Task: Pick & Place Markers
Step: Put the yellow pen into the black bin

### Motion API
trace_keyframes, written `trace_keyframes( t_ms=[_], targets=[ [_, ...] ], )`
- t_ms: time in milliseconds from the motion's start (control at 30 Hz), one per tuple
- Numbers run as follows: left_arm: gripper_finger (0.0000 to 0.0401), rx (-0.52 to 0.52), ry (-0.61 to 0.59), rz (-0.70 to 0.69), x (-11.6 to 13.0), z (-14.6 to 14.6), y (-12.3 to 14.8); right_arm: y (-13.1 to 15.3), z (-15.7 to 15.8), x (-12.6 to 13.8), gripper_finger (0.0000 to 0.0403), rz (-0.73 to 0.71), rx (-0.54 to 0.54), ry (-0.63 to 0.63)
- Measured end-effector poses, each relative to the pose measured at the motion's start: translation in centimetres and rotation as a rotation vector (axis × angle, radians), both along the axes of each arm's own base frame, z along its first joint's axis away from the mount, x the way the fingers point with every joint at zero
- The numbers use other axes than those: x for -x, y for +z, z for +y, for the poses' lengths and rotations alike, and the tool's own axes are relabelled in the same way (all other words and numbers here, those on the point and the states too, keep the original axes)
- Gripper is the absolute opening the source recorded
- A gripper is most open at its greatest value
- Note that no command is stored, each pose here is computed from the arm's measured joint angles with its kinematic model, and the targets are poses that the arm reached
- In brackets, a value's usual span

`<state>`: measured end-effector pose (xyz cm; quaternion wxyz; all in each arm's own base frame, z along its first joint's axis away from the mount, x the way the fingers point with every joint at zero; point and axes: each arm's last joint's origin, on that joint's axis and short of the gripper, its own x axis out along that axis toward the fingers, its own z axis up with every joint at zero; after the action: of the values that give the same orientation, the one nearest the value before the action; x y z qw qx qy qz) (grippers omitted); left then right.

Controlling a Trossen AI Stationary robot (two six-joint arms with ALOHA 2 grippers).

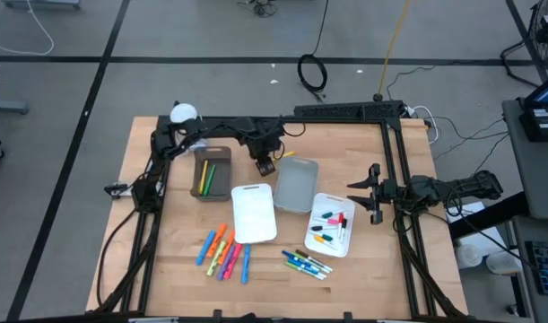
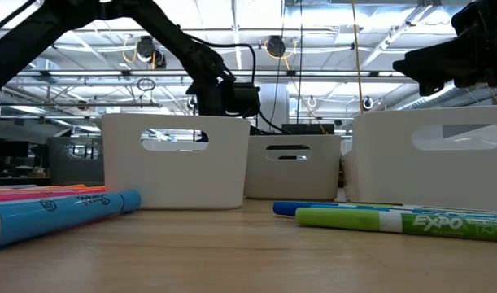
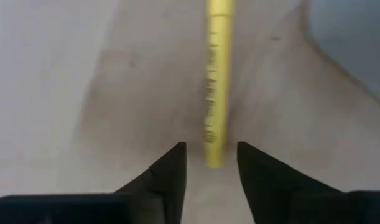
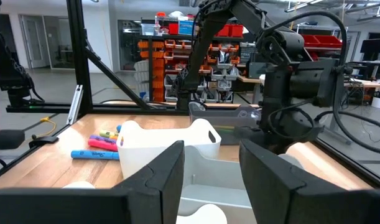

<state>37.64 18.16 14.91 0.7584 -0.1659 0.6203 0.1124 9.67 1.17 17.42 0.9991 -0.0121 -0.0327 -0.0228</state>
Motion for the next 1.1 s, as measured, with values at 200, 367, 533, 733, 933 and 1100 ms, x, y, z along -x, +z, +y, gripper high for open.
trace_keyframes(
  t_ms=[200, 367, 533, 733, 933, 1100],
  targets=[
    [0.0066, 0.05, -0.033, 0.012, 0.2, 0.2, -1.6, 0.0, 0.0, 0.0, 0.0141, 0.0, 0.0, 0.0],
    [0.0015, 0.056, -0.014, 0.029, 0.2, 0.5, -2.5, 0.0, 0.0, 0.0, 0.0141, 0.0, 0.0, 0.0],
    [0.0031, 0.058, 0.02, 0.021, 0.2, 0.6, -2.2, 0.0, 0.0, 0.0, 0.0141, 0.0, 0.0, 0.0],
    [0.0012, -0.001, 0.058, -0.006, 0.6, 0.4, 0.3, 0.0, 0.0, 0.0, 0.0141, 0.0, 0.0, 0.0],
    [0.0001, -0.134, 0.116, -0.088, 1.7, 0.3, 5.7, 0.0, 0.0, 0.0, 0.0141, 0.0, 0.0, 0.0],
    [0.0006, -0.165, 0.149, -0.172, 2.6, -0.4, 9.3, 0.0, 0.0, 0.0, 0.0141, 0.0, 0.0, 0.0]
  ],
)
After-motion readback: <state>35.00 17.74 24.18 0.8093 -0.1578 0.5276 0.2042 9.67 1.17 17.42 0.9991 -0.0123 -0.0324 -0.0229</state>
